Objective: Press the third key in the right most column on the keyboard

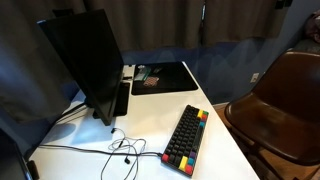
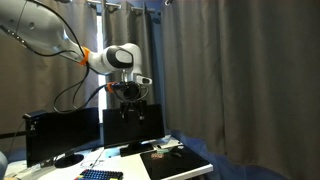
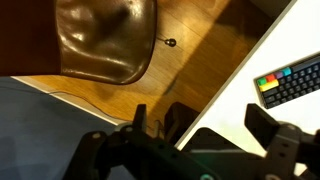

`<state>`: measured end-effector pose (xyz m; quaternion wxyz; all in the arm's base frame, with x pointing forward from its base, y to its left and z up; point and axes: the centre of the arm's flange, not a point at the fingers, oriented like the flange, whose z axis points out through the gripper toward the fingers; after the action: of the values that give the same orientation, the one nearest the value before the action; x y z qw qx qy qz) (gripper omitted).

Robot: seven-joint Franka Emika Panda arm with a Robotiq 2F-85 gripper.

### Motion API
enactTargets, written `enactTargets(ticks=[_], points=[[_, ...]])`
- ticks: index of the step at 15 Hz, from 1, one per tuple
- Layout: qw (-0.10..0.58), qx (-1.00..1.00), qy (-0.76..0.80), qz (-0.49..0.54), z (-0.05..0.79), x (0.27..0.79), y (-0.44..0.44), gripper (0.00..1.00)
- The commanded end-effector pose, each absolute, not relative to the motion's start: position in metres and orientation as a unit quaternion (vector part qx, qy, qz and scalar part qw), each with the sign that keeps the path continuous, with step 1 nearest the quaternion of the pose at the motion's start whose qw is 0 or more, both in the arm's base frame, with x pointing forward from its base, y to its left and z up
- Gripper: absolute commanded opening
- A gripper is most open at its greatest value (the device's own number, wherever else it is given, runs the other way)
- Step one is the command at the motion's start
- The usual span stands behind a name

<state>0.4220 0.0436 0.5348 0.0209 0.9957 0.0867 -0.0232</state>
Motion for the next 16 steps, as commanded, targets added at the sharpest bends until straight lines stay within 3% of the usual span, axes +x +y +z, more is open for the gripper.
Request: enactTargets(ticks=[1, 11, 16], points=[[0.007, 0.996, 0.081, -0.045, 0.509, 0.424, 0.079, 1.00], [-0.024, 0.998, -0.044, -0.041, 0.385, 0.412, 0.213, 1.00], [-0.021, 0.998, -0.052, -0.033, 0.362, 0.406, 0.228, 1.00]])
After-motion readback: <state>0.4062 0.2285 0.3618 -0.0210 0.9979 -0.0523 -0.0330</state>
